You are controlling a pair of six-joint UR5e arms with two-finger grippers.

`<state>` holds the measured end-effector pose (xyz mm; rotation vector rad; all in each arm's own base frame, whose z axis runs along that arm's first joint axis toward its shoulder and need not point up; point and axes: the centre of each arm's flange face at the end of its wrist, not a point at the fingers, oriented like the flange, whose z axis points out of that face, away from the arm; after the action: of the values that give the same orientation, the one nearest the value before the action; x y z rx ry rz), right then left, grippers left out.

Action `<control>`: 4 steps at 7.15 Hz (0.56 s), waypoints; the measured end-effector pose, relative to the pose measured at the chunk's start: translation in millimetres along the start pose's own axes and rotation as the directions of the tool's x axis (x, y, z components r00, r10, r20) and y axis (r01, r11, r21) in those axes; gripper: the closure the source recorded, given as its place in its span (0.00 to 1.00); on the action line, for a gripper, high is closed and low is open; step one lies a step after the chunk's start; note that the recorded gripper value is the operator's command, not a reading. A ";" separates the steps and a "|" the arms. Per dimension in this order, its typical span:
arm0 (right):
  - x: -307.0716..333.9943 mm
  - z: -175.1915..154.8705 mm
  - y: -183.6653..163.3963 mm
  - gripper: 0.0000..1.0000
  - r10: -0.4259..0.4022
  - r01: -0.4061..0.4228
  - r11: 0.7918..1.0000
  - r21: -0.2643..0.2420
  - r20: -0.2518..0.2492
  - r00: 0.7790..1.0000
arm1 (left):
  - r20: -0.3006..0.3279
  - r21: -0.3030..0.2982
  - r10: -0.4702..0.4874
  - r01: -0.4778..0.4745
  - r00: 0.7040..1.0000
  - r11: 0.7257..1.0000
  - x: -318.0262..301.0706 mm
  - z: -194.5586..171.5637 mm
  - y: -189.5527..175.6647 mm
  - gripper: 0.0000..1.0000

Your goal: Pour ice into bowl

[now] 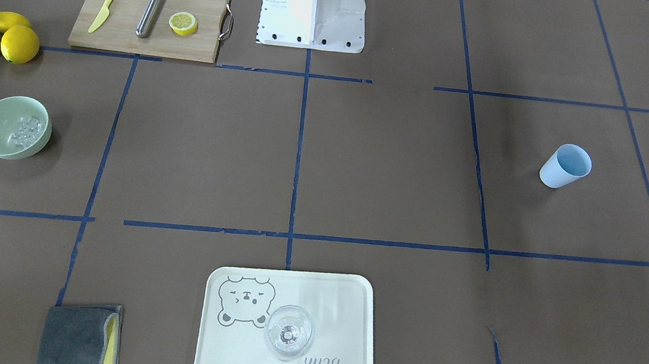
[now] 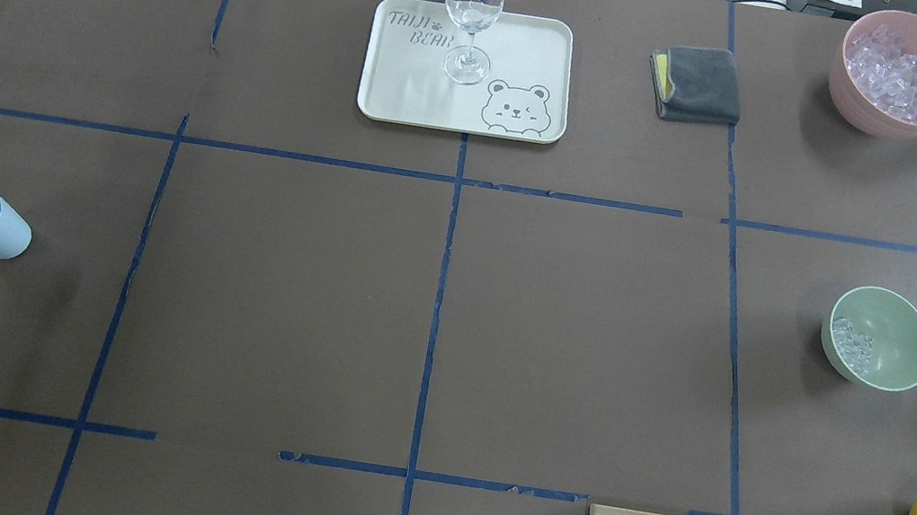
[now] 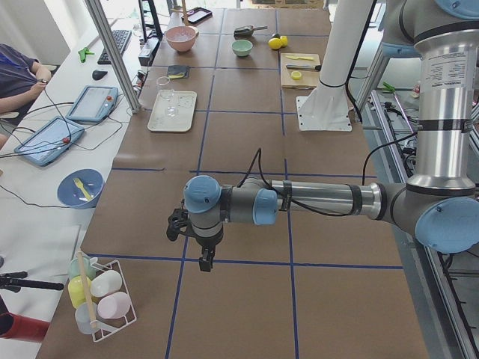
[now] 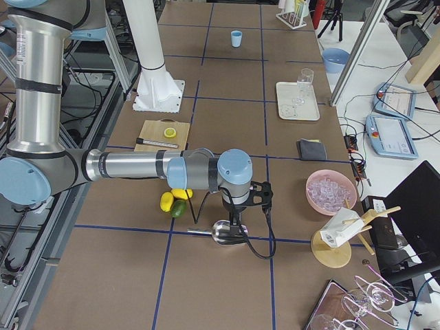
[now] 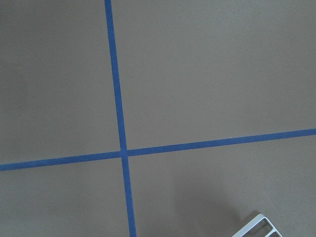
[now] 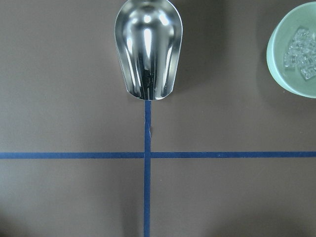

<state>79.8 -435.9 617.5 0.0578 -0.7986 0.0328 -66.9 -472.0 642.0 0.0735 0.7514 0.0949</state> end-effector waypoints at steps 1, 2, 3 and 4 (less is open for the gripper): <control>-0.4 -0.4 -0.6 0.00 -0.001 0.001 1.000 0.001 0.000 1.000 | 0.000 0.002 0.001 -0.001 1.000 1.000 0.6 -0.7 -1.1 0.00; -0.9 -0.8 -1.3 0.00 -0.001 0.001 1.000 0.002 0.000 1.000 | 0.000 0.004 0.003 -0.003 1.000 1.000 1.3 -1.6 -2.4 0.00; -1.3 -1.2 -1.8 0.00 -0.002 0.002 1.000 0.003 0.000 1.000 | 0.000 0.006 0.005 -0.005 1.000 1.000 1.8 -2.5 -3.2 0.00; -1.7 -1.6 -2.1 0.00 -0.003 0.003 1.000 0.004 0.000 1.000 | 0.000 0.006 0.005 -0.005 1.000 1.000 1.8 -2.8 -3.3 0.00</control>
<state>79.9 -437.9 615.1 0.0628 -0.7986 0.0311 -67.3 -475.0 638.4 0.0813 0.7515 0.0969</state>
